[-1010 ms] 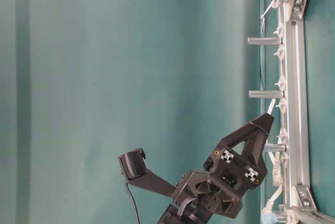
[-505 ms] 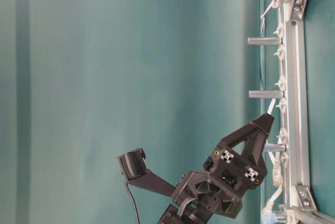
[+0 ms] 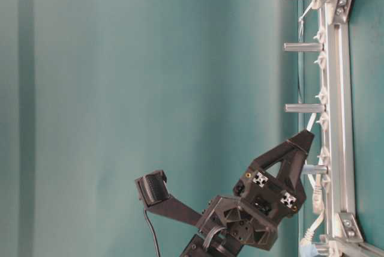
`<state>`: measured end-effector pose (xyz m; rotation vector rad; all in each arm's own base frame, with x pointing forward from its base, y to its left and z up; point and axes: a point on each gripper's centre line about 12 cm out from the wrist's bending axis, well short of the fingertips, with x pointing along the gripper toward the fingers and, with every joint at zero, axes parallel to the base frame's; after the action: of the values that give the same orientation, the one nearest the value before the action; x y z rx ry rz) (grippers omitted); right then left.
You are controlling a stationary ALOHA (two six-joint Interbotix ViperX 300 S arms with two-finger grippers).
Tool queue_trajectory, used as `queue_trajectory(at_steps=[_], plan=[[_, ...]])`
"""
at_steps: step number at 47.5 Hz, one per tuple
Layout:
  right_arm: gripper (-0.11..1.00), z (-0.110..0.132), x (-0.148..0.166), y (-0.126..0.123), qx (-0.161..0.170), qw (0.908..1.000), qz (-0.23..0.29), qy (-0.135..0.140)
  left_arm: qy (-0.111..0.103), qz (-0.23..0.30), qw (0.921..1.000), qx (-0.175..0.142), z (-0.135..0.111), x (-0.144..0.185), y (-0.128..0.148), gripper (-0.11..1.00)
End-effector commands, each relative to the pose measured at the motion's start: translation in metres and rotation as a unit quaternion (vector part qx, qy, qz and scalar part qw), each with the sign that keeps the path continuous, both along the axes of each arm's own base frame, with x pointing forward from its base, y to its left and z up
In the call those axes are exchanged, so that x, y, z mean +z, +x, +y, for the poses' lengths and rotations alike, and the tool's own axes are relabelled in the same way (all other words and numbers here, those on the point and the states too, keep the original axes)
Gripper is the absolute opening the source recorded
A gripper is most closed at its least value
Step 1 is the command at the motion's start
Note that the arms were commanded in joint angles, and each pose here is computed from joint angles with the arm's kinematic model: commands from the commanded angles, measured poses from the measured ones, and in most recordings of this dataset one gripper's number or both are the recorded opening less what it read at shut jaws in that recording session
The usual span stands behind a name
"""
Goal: Insert the wire through the string loop located on the right side.
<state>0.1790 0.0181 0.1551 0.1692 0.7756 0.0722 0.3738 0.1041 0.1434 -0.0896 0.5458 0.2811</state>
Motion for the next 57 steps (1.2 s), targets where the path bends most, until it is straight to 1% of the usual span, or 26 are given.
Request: queue_trajectory(at_steps=[1,24,46,57], plan=[[0.12,0.001,0.008,0.005,0.003,0.9999,-0.012,-0.001,0.008,-0.022,0.9997,0.0,0.002,0.015,0.004,0.8],[0.12,0.017,0.007,0.006,0.041,0.9991,-0.007,0.003,0.008,-0.023,0.9997,0.0,0.003,0.016,0.005,0.8],[0.12,0.019,0.006,0.007,0.038,0.9992,-0.011,0.007,0.008,-0.024,0.9997,0.001,0.003,0.017,0.005,0.8],[0.12,0.018,0.006,0.008,0.036,0.9992,-0.015,0.006,0.008,-0.024,0.9997,-0.006,-0.002,0.017,0.006,0.8]])
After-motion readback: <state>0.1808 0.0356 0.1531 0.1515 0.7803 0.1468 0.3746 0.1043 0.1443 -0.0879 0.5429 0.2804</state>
